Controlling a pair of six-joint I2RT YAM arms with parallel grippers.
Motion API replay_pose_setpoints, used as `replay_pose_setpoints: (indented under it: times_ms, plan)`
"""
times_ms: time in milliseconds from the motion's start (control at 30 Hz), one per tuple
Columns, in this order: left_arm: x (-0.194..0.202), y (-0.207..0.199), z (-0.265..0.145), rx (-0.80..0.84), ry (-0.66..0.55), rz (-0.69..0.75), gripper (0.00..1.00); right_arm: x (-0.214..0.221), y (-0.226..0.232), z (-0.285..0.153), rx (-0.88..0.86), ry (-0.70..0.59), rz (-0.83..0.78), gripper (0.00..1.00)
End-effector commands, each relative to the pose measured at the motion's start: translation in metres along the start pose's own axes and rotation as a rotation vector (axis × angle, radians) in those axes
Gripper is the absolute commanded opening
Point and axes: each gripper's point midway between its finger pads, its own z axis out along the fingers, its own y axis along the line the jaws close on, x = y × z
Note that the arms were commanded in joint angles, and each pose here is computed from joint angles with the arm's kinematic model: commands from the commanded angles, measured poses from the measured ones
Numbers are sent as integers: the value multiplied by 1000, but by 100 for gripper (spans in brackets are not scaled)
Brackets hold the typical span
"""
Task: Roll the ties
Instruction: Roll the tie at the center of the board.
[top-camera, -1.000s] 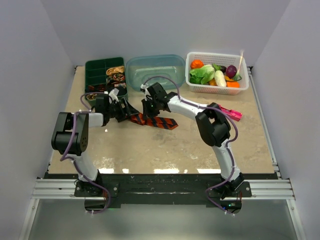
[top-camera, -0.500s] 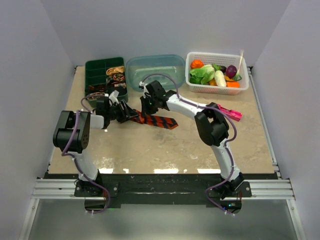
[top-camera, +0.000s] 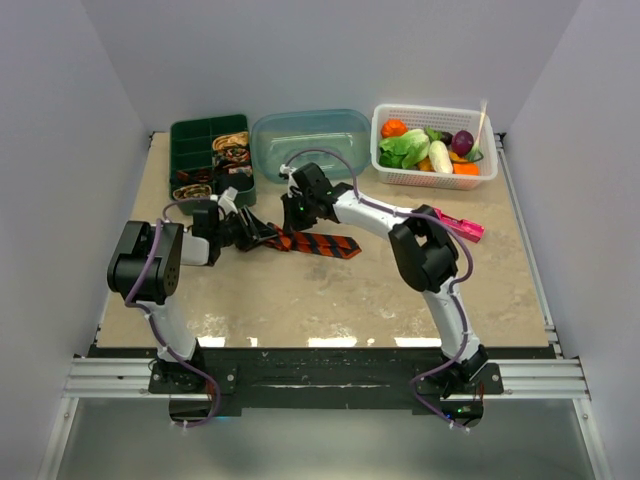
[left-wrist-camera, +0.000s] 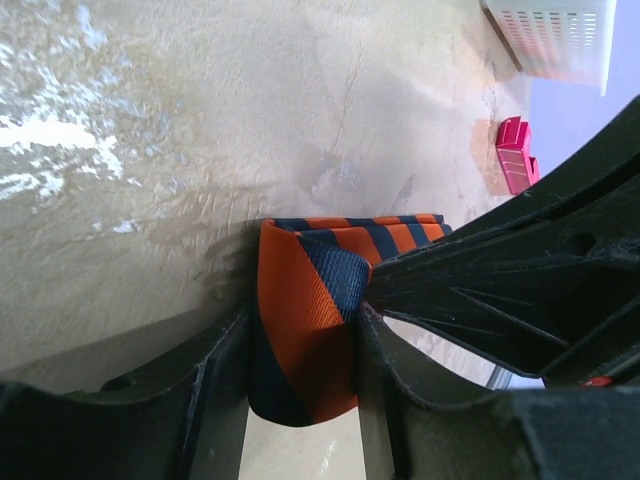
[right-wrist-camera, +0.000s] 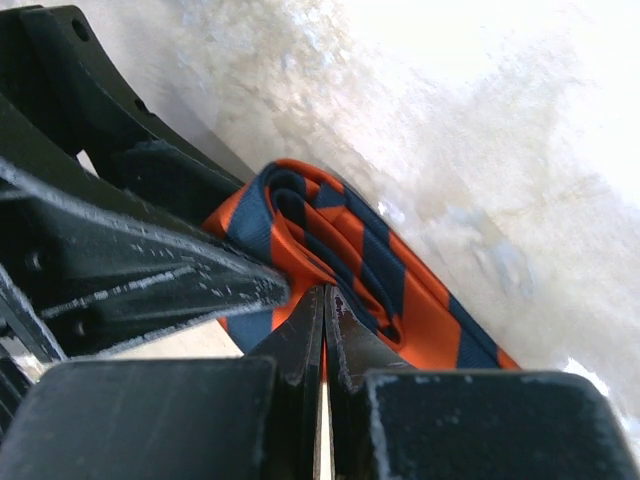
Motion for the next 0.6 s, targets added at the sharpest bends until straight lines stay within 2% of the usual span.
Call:
replay_pose_setpoints:
  times_ms: [0,233,567]
  plan:
    - [11,-2,0,30,31,-19,45,-30,-2,-46,48,-119,-12,0]
    - [14,-1,0,27,34,-24,48,-1,-7,-53,56,-46,-13,0]
    - [13,-2,1,34,35,-25,52,38,3,-32,14,49,-6,0]
